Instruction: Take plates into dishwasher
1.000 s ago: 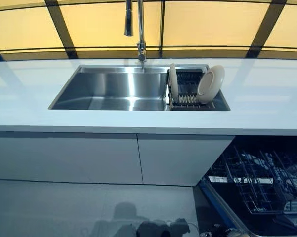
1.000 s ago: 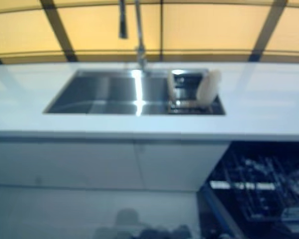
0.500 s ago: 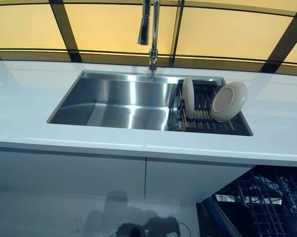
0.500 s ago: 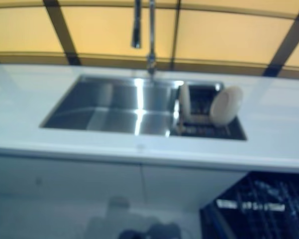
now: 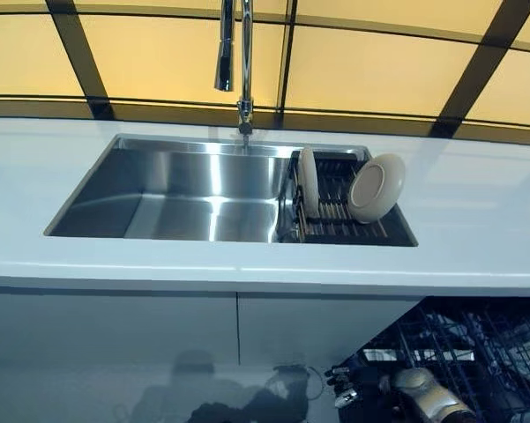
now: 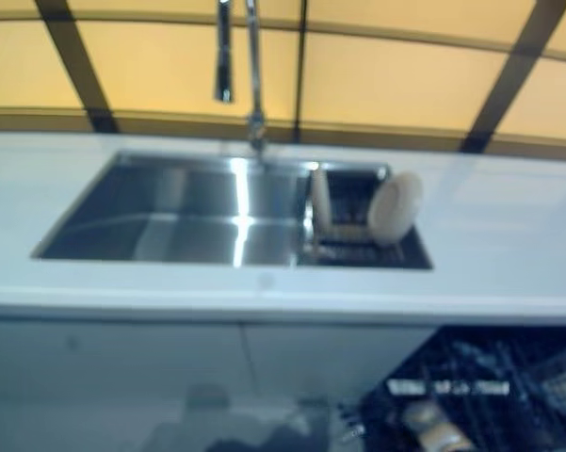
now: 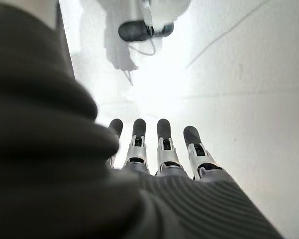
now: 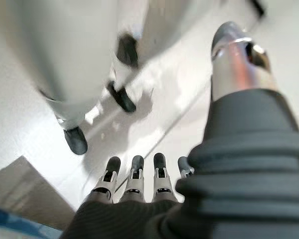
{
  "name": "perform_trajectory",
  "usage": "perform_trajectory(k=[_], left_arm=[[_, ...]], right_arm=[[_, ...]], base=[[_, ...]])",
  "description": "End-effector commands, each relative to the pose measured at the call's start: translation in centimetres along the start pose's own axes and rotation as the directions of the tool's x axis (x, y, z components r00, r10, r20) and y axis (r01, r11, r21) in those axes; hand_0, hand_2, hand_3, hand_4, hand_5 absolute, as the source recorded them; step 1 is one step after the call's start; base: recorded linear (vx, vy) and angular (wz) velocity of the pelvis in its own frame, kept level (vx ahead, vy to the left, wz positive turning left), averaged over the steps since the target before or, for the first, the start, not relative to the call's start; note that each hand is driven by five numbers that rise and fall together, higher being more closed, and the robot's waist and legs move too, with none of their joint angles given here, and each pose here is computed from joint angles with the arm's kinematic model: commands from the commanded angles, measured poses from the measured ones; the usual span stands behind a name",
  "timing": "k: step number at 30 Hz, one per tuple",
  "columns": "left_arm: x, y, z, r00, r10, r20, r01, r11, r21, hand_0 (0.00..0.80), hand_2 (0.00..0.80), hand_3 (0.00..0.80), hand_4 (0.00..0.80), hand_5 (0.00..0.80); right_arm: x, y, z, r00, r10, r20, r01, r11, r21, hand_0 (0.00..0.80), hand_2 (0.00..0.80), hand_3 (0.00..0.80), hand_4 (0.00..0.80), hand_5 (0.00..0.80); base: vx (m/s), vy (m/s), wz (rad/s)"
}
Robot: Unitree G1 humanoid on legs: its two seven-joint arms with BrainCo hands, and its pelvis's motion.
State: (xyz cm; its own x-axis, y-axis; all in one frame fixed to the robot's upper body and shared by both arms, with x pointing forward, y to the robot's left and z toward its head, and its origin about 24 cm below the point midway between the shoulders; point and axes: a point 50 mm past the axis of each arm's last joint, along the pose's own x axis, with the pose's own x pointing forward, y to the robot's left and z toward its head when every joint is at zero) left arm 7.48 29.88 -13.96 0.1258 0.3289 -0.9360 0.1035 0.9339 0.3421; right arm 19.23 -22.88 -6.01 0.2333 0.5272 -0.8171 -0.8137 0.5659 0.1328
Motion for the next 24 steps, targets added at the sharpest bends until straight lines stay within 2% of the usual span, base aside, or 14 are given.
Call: perform_trajectory(k=[1,4,11,12,13,14,16,18,20,24], left_arm=[[0.0,2.0,0.3,0.999,0.05,0.009,-0.05,0.998,0.027,0.0,0.0,0.0,0.0,0.0],[0.1,2.3,-0.7,0.998,0.057,-0.005,-0.056,0.998,0.033,0.0,0.0,0.0,0.0,0.0],[0.2,2.5,-1.9,0.998,0.059,-0.014,-0.058,0.998,0.032,0.0,0.0,0.0,0.0,0.0],[0.2,2.5,-1.9,0.998,0.058,-0.015,-0.057,0.998,0.033,0.0,0.0,0.0,0.0,0.0],[0.2,2.5,-1.9,0.999,0.052,-0.016,-0.052,0.998,0.038,0.0,0.0,0.0,0.0,0.0],[0.2,2.5,-2.0,0.999,0.05,-0.018,-0.049,0.998,0.041,0.0,0.0,0.0,0.0,0.0],[0.2,2.1,-2.2,0.999,0.043,-0.024,-0.041,0.997,0.061,0.0,0.0,0.0,0.0,0.0],[0.3,1.8,-2.2,0.999,0.037,-0.027,-0.035,0.997,0.074,0.0,0.0,0.0,0.0,0.0],[0.3,1.4,-2.2,0.999,0.029,-0.026,-0.027,0.996,0.085,0.0,0.0,0.0,0.0,0.0],[0.4,1.0,-1.8,1.0,0.016,-0.023,-0.014,0.995,0.094,0.0,0.0,0.0,0.0,0.0]], right_arm=[[-2.2,-0.3,3.6,0.972,0.178,0.156,-0.173,0.984,-0.047,0.0,0.0,0.0,0.0,0.0],[-3.5,0.7,6.6,0.907,0.332,0.258,-0.316,0.943,-0.103,0.0,0.0,0.0,0.0,0.0],[-6.5,1.2,12.0,0.802,0.415,0.429,-0.35,0.91,-0.224,0.0,0.0,0.0,0.0,0.0],[-7.3,1.1,13.0,0.767,0.419,0.485,-0.35,0.908,-0.231,0.0,0.0,0.0,0.0,0.0],[-8.6,0.9,14.9,0.685,0.421,0.595,-0.365,0.905,-0.22,0.0,0.0,0.0,0.0,0.0],[-8.9,0.9,15.3,0.667,0.418,0.616,-0.369,0.904,-0.214,0.0,0.0,0.0,0.0,0.0],[-11.1,-0.3,18.0,0.533,0.325,0.781,-0.319,0.932,-0.17,0.0,0.0,0.0,0.0,0.0],[-12.6,-1.4,19.3,0.457,0.219,0.862,-0.268,0.958,-0.101,0.0,0.0,0.0,0.0,0.0],[-15.2,-3.3,20.5,0.363,0.103,0.926,-0.193,0.981,-0.034,0.0,0.0,0.0,0.0,0.0],[-19.7,-5.6,22.0,0.216,-0.034,0.976,-0.105,0.993,0.058,0.0,0.0,0.0,0.0,0.0]], base=[[0.079,-0.036,-0.06],[0.06,-0.01,-0.01],[0.035,0.009,-0.02],[0.04,0.007,0.01],[0.038,0.007,-0.02],[0.045,0.006,-0.1],[0.044,0.004,-0.13],[0.019,0.001,-0.04],[0.0,0.0,0.0],[0.0,0.0,0.0]])
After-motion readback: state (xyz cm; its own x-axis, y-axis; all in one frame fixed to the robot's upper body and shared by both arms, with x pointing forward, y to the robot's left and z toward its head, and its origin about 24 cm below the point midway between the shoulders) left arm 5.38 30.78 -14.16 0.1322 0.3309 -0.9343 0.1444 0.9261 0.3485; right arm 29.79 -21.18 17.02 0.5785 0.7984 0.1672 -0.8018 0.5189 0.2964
